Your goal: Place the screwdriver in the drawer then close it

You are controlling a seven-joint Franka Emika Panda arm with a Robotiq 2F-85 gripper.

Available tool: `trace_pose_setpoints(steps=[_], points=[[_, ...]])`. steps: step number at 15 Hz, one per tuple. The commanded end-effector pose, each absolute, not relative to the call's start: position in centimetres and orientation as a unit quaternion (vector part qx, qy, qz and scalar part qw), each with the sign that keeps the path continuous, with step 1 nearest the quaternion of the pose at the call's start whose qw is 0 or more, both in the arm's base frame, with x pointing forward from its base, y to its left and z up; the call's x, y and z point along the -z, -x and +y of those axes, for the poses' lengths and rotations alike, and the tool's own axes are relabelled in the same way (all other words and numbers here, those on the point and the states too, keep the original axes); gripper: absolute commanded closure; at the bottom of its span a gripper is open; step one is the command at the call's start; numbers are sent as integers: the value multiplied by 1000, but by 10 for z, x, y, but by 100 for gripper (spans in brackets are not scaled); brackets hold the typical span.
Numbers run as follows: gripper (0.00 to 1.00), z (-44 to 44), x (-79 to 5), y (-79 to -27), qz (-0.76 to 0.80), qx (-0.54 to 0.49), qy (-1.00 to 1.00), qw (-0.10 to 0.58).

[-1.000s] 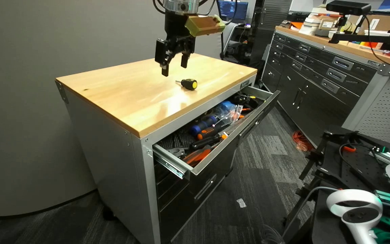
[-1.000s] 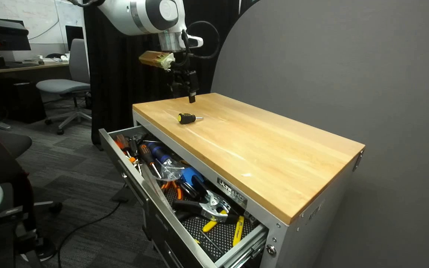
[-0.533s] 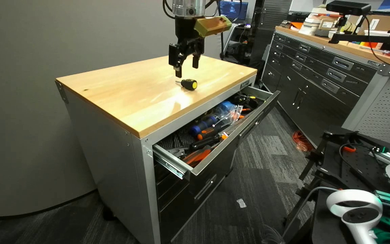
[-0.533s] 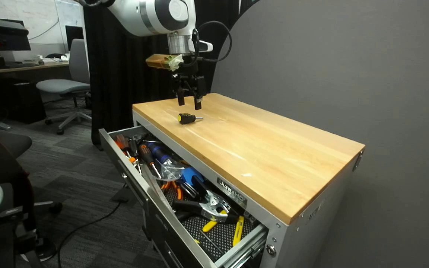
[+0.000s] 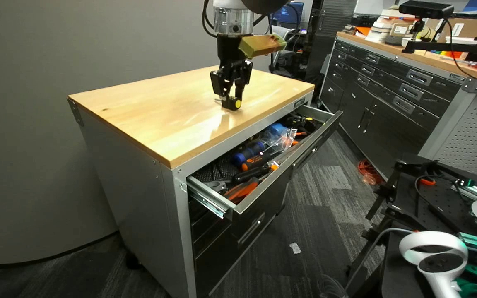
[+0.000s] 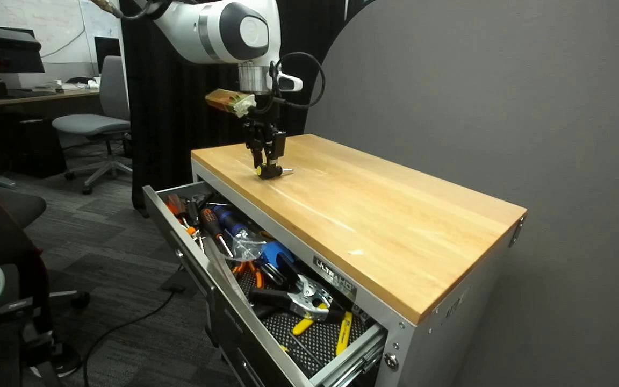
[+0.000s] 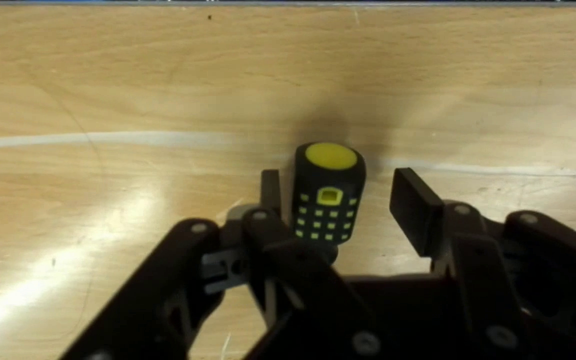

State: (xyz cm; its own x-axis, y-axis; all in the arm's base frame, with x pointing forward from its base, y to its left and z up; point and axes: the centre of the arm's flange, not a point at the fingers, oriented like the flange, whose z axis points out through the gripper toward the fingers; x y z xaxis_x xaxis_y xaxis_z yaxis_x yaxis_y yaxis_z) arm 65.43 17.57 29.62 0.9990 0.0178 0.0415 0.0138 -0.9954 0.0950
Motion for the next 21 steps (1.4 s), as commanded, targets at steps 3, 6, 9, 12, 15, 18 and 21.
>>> trace_pose_setpoints(steps=[3,6,9,12,15,18,21], points=[[86,161,-300,-658,-26,-76,-996,48],[84,143,-308,-656,-16,-37,-997,62],[83,118,-314,-650,-30,-23,-995,89],[84,92,-333,-644,-49,-16,-993,108],[84,72,-350,-630,-53,-12,-989,138],[86,67,-355,-611,-75,-22,-987,142],[86,69,-343,-577,-120,-16,-982,147]])
